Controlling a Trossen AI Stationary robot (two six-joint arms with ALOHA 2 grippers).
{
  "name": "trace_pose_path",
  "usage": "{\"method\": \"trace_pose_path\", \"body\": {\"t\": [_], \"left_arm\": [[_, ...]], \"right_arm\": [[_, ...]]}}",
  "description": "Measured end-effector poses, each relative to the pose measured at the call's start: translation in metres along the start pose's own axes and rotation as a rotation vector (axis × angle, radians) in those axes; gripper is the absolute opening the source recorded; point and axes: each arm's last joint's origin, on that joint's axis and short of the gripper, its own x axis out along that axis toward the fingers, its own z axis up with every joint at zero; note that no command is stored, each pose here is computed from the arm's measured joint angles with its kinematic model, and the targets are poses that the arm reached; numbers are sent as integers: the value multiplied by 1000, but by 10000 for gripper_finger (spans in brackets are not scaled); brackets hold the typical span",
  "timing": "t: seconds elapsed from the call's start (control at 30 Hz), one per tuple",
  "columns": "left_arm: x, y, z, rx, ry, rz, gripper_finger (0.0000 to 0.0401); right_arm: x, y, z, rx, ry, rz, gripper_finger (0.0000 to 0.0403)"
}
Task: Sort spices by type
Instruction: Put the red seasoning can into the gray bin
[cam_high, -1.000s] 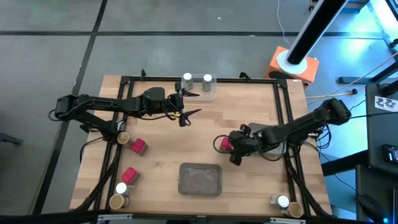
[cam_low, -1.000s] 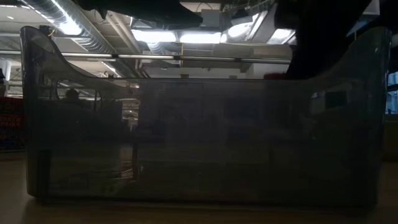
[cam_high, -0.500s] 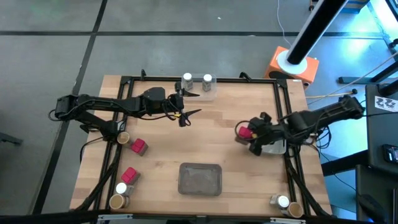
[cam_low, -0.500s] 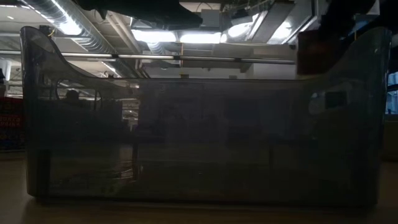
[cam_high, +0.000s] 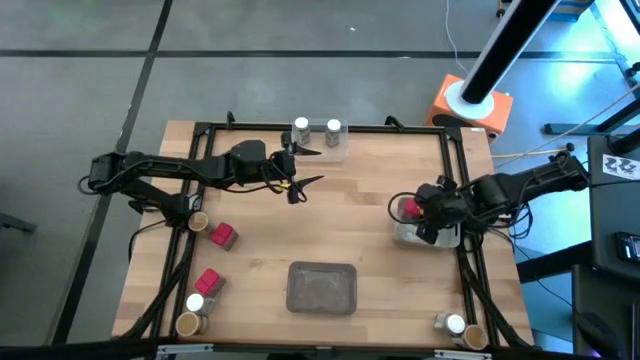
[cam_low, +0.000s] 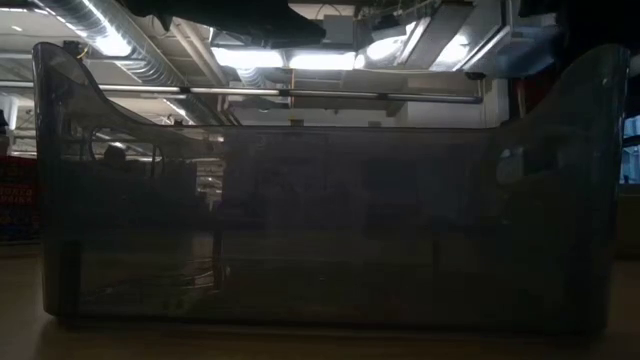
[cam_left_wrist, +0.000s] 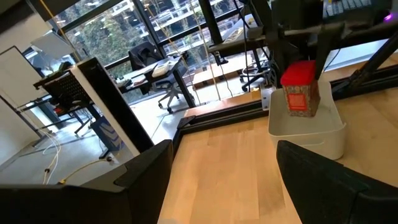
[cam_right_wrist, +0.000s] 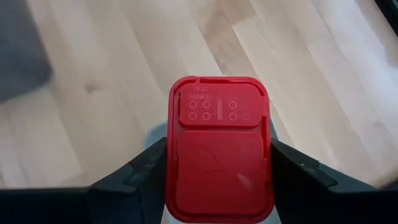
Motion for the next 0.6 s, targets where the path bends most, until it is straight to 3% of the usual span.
{"method": "trace_pose_path", "body": {"t": [0.27, 0.6], "left_arm": [[0, 0, 0, -2, -2, 1, 276], [0, 0, 0, -2, -4, 2, 276]], "right_arm": [[26, -4, -19, -38, 77, -56, 221], [53, -1, -30, -70, 53, -35, 221]]}}
